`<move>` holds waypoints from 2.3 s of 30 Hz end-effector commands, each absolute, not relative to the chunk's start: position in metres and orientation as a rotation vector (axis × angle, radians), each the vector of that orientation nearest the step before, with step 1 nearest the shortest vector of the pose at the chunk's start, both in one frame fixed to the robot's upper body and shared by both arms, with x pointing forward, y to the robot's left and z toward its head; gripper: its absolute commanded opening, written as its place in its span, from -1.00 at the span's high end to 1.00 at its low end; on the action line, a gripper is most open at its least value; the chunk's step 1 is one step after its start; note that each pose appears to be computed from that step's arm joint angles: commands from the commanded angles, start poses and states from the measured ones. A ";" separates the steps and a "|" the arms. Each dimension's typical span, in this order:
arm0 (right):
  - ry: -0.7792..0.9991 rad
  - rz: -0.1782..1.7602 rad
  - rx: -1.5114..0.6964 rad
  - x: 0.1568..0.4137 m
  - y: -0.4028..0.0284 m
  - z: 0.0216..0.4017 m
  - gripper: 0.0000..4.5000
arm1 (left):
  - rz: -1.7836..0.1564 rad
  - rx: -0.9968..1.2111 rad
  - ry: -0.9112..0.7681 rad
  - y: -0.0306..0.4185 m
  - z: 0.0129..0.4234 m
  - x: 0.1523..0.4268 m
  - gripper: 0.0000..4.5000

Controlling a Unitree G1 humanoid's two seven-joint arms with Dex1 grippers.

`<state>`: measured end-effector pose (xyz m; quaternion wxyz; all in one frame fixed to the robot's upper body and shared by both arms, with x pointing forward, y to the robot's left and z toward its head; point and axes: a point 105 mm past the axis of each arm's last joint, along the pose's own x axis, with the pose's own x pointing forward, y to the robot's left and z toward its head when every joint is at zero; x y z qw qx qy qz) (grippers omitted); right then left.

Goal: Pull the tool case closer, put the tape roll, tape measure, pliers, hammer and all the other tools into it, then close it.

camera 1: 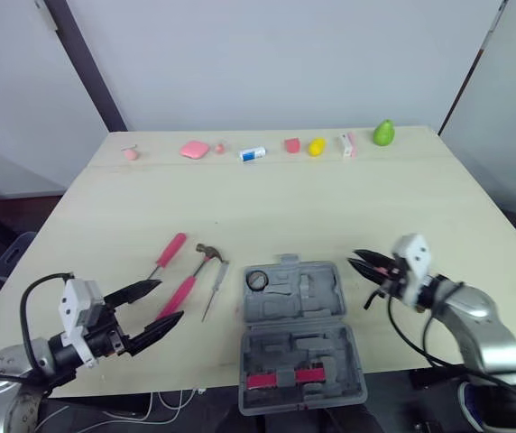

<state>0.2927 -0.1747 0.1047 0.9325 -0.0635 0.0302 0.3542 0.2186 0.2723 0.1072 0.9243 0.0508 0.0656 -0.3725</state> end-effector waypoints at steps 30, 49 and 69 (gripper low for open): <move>0.172 0.345 -0.030 0.181 -0.312 0.063 -0.97 | -0.576 0.094 0.224 0.330 0.074 0.192 -1.00; 0.197 0.539 -0.135 0.235 -0.235 0.090 -0.97 | -0.957 0.165 0.094 0.242 0.118 0.235 -1.00; 0.335 0.249 -0.011 0.279 -0.184 0.054 -0.97 | -1.337 0.201 0.032 0.166 0.164 0.243 -1.00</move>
